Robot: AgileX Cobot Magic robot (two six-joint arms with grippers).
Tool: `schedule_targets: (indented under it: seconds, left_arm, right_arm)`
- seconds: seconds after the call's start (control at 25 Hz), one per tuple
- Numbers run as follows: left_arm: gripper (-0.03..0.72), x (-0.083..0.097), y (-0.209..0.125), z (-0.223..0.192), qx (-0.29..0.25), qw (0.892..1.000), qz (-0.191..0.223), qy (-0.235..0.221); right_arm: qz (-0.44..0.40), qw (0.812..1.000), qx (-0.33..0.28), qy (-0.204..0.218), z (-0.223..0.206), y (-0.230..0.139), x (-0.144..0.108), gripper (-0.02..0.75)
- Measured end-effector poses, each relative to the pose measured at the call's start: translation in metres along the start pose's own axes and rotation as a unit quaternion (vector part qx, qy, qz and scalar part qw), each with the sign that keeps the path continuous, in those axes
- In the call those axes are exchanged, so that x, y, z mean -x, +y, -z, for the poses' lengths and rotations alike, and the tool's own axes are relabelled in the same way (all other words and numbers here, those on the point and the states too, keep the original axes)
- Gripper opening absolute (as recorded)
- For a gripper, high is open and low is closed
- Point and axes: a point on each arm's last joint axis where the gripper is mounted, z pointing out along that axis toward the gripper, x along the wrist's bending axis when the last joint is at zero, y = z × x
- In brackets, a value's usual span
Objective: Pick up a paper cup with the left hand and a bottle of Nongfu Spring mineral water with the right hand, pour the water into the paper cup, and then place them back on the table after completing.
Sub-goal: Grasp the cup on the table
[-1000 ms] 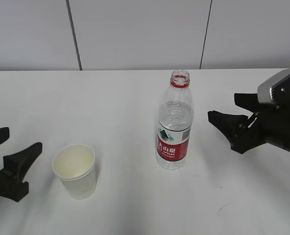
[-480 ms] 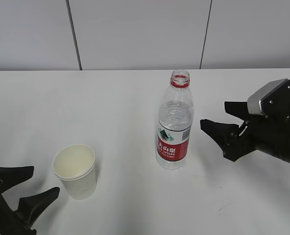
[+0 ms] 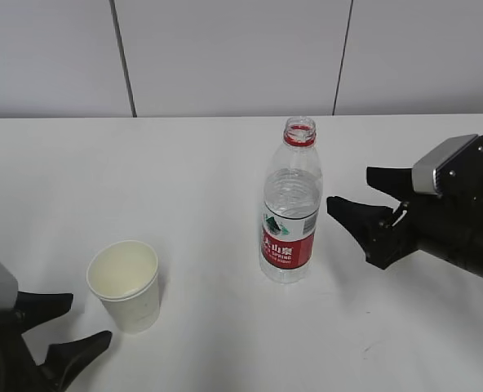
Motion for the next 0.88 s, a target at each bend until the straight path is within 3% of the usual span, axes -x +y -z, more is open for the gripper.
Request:
schedule_targets:
  seconds: [0.24, 0.88]
  left_arm:
    - [0.512, -0.005, -0.006, -0.028, -0.021, 0.999, -0.005, -0.033]
    - [0.531, -0.014, 0.016, -0.055, 0.030, 0.998, -0.034, -0.048]
  right_arm:
    - [-0.002, 1.000, 0.012, 0.009, -0.001, -0.001, -0.002, 0.587]
    - [-0.009, 1.000, 0.010, 0.016, -0.004, -0.009, -0.003, 0.587]
